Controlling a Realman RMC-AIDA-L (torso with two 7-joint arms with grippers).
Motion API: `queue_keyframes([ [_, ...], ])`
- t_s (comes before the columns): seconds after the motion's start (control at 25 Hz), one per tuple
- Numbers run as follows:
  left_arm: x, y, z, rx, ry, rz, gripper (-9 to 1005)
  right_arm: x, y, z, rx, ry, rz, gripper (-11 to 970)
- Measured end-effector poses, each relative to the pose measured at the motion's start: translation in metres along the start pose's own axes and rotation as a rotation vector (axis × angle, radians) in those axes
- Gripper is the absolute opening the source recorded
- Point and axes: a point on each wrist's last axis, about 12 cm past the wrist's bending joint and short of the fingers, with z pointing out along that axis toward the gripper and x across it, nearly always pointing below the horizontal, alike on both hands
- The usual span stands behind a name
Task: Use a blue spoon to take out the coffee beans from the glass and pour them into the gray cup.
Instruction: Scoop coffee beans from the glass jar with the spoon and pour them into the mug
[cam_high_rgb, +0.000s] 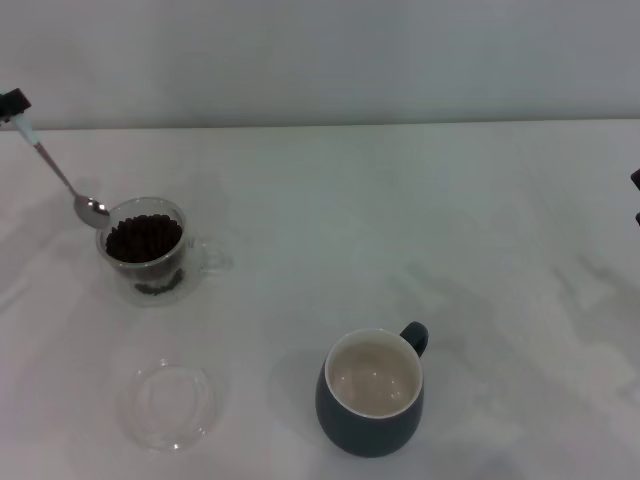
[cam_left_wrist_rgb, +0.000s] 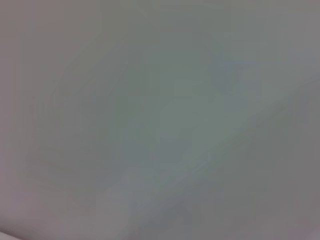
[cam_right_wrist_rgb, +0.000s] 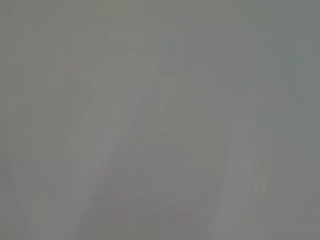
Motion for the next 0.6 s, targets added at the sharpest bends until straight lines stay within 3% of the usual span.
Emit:
queue_keyframes([
  [0.32, -0.007, -0.011, 0.028, -0.038, 0.081, 0.072, 129, -0.002, 0.006, -0.004, 0.008, -0.009, 0.031, 348],
  [0.6, 0.001, -0.018, 0.044, -0.053, 0.15, 0.115, 130, -0.001, 0.009, -0.006, 0.015, 0.006, 0.049, 348],
])
